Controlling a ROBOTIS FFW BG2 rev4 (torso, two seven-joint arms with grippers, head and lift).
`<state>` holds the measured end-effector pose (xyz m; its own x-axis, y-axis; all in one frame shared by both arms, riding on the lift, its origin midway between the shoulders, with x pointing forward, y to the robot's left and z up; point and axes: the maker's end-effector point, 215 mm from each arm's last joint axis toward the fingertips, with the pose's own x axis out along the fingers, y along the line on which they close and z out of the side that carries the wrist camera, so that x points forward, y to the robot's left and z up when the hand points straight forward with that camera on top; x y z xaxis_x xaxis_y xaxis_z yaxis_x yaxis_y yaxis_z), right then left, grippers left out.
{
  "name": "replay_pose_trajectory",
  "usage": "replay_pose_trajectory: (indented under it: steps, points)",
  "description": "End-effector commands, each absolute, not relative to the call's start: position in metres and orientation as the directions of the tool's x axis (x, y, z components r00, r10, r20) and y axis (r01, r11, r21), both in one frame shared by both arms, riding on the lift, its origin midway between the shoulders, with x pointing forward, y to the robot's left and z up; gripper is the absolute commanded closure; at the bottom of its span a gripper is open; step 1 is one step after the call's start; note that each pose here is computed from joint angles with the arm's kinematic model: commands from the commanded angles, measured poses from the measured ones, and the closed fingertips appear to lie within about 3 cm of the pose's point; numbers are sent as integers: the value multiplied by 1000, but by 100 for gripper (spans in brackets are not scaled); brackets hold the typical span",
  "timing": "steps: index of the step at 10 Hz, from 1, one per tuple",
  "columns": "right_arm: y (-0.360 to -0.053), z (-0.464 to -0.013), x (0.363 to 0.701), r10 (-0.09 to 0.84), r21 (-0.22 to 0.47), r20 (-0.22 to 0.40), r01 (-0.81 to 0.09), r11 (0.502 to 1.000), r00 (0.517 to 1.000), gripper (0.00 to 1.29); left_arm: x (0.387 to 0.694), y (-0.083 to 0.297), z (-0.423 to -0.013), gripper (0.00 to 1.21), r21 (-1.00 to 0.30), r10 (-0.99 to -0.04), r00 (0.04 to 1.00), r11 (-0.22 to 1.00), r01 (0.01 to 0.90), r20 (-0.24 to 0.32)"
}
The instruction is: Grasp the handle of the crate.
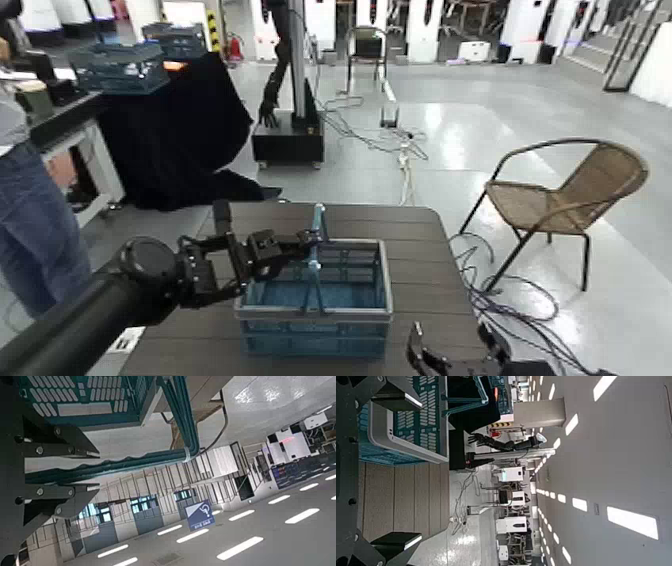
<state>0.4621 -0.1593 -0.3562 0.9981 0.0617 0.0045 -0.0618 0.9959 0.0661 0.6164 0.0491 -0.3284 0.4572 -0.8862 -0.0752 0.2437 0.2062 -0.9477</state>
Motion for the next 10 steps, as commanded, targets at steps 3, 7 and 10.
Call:
replay_pose_trajectory:
  steps: [3, 7, 10]
  points:
    - [-164, -358, 462, 55, 68, 1, -55, 996, 998, 15, 610, 46, -329, 119, -953, -892, 449, 181, 243, -55]
    - [-168, -358, 460, 44, 70, -1, -44, 997, 999, 15, 593, 47, -329, 119, -956, -894, 445, 178, 231, -59]
    - [-172, -357, 460, 32, 71, 3, -33, 997, 999, 15, 569, 39, -313, 119, -957, -897, 441, 162, 239, -42]
